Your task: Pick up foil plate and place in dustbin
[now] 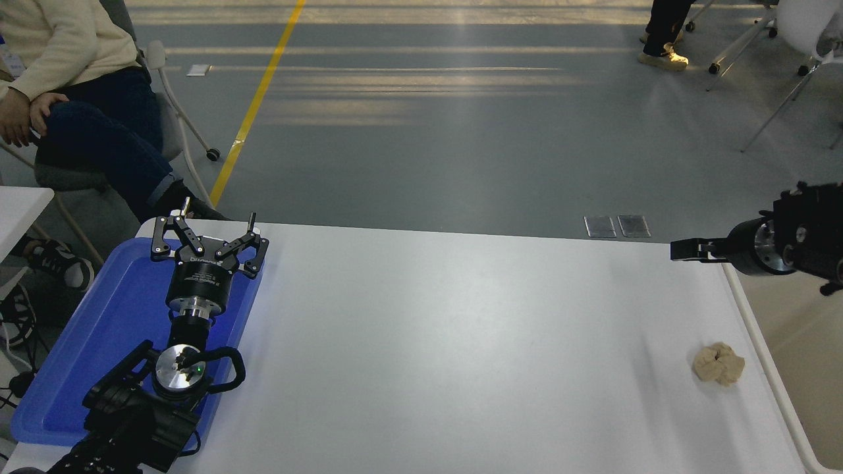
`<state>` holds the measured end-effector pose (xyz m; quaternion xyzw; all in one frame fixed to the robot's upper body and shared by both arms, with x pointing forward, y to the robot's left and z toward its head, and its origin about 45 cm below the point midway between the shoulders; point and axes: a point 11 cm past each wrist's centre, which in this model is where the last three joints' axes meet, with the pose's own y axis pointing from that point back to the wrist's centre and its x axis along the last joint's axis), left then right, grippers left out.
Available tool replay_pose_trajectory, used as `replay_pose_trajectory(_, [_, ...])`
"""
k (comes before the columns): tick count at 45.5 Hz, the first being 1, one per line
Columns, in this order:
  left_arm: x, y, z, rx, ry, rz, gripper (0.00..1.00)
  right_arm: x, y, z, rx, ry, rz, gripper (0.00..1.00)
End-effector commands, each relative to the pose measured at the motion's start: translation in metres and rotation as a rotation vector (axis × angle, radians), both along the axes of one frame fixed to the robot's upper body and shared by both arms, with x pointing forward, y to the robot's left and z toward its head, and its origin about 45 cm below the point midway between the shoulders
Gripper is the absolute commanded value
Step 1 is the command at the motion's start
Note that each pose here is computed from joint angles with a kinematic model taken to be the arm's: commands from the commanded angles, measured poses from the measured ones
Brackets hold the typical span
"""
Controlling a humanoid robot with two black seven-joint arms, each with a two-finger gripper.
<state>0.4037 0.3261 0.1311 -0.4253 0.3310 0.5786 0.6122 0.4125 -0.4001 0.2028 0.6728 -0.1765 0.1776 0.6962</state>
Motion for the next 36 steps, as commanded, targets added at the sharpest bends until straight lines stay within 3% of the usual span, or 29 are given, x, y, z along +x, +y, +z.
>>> replay_pose_trajectory(1, [0.000,0.000,0.000,0.001,0.001,0.000,1.00,-0.006,0.054,0.017,-0.010,0.118,0.072,1.00])
replay_pose_trajectory(36, [0.000,0.000,0.000,0.000,0.001,-0.001,1.00,-0.045,0.138,0.046,0.034,0.346,0.191,1.00])
